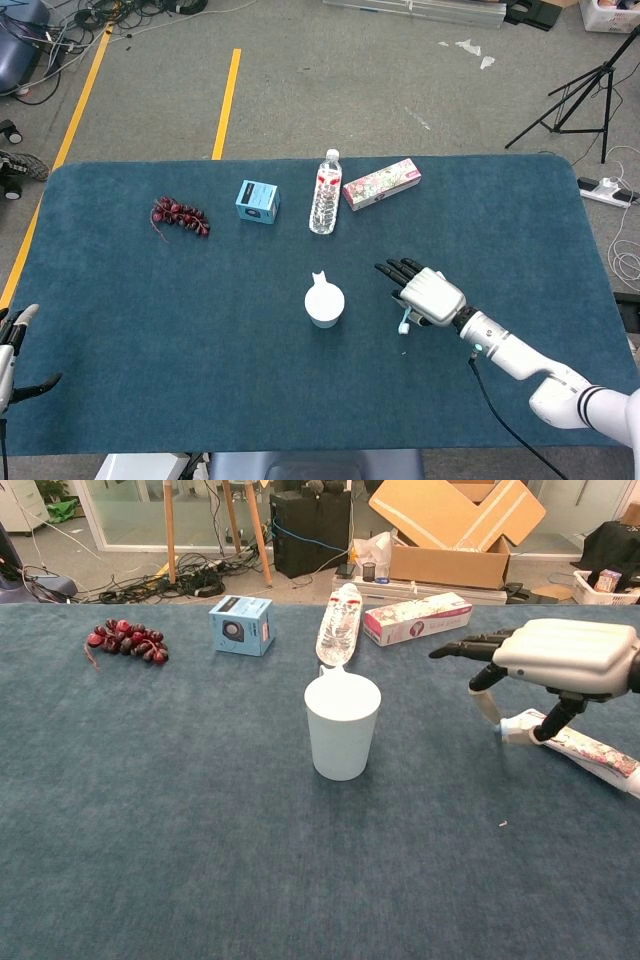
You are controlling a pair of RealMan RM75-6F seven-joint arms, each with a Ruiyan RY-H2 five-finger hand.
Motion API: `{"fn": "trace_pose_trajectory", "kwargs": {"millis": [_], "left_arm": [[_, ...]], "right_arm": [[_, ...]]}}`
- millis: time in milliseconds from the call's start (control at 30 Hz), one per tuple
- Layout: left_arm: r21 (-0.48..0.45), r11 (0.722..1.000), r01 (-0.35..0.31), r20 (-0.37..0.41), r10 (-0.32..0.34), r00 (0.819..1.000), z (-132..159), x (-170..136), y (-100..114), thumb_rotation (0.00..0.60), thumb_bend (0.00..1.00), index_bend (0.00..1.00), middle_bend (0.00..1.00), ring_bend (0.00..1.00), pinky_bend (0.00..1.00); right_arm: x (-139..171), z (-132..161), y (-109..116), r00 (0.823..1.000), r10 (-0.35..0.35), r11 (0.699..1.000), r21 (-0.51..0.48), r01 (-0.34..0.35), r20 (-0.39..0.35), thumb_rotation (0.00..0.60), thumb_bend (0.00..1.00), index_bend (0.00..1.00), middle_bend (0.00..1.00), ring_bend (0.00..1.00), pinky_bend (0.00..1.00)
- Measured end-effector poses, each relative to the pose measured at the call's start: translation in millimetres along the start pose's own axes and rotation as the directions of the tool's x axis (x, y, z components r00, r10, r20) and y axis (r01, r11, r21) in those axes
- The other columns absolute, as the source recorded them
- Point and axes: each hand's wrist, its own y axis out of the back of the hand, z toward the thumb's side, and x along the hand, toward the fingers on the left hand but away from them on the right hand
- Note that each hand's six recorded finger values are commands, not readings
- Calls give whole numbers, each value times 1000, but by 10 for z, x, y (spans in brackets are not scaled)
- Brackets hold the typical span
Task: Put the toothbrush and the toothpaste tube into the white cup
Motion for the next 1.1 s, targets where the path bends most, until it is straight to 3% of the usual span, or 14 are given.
{"fn": "trace_pose_trajectory", "kwargs": {"millis": [567,1100], "left_arm": [[-4,1000,1,-4,-1,1000,-9,7,4,600,0,88,159,58,148],[-5,1000,-7,-10,7,1000,-30,-4,39,600,0,88,160,59,151]], "right_arm": [[-18,-82,273,996,-75,994,-79,79,53,600,210,601,7,0,156],[-142,92,878,980,-194,963,-180,200,49,600,210,607,17,0,156]]}}
